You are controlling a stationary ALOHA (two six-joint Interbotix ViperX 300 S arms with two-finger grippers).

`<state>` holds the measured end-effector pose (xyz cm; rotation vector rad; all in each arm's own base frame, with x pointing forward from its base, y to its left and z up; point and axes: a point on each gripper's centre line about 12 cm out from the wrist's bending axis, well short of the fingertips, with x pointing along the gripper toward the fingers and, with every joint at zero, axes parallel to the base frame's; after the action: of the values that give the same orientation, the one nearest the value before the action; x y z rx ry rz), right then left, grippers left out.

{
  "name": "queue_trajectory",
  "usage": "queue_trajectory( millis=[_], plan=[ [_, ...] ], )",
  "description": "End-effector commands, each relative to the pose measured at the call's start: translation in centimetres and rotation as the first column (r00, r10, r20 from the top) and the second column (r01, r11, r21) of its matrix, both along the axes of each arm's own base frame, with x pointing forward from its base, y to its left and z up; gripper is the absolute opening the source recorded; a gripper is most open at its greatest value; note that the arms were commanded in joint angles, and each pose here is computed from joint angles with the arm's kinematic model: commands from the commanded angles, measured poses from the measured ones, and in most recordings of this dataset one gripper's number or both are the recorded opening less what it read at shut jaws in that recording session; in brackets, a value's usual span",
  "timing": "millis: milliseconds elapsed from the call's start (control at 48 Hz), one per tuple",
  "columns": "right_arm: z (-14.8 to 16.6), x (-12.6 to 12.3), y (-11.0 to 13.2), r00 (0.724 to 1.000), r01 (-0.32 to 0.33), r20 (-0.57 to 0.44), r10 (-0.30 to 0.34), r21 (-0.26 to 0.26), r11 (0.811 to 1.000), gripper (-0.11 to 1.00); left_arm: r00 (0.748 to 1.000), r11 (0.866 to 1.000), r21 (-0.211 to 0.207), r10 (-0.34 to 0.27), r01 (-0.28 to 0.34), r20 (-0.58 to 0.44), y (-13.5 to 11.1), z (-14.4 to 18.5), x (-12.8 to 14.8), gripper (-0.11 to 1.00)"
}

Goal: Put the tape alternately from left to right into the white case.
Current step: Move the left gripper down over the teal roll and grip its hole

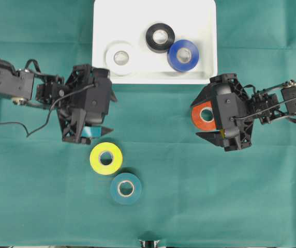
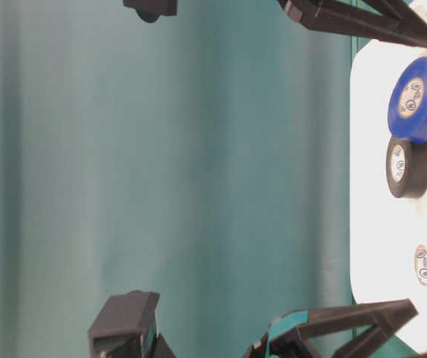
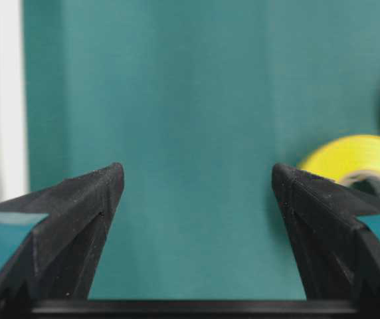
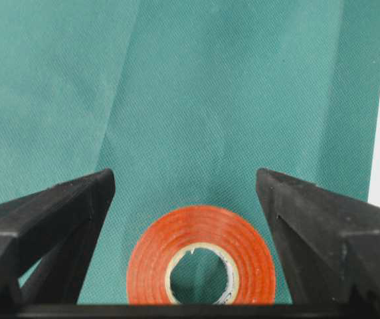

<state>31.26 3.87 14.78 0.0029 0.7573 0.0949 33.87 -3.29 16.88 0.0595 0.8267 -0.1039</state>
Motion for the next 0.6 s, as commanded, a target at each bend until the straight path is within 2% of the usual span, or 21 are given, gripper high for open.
queue_trajectory(
  millis=[0,333,583],
  plan=[
    [1.0,0.2,0.1,0.999,-0.002,0.037,0.002,0.009,1.0,0.76,0.999,1.0,-0.022,-0.013,0.014,0.038,-1.2,1.0,0.3,0.93],
    [0.9,0.2,0.1,0.999,-0.002,0.035,0.002,0.009,1.0,0.76,0.999,0.993,-0.118,-0.019,0.022,0.029,-4.7,0.9,-0.4,0.93],
    [0.9,0.1,0.2,0.999,-0.005,0.034,0.004,0.008,1.0,0.76,1.0,0.99,-0.136,-0.021,0.023,0.012,-5.5,0.5,-0.8,0.93]
  ],
)
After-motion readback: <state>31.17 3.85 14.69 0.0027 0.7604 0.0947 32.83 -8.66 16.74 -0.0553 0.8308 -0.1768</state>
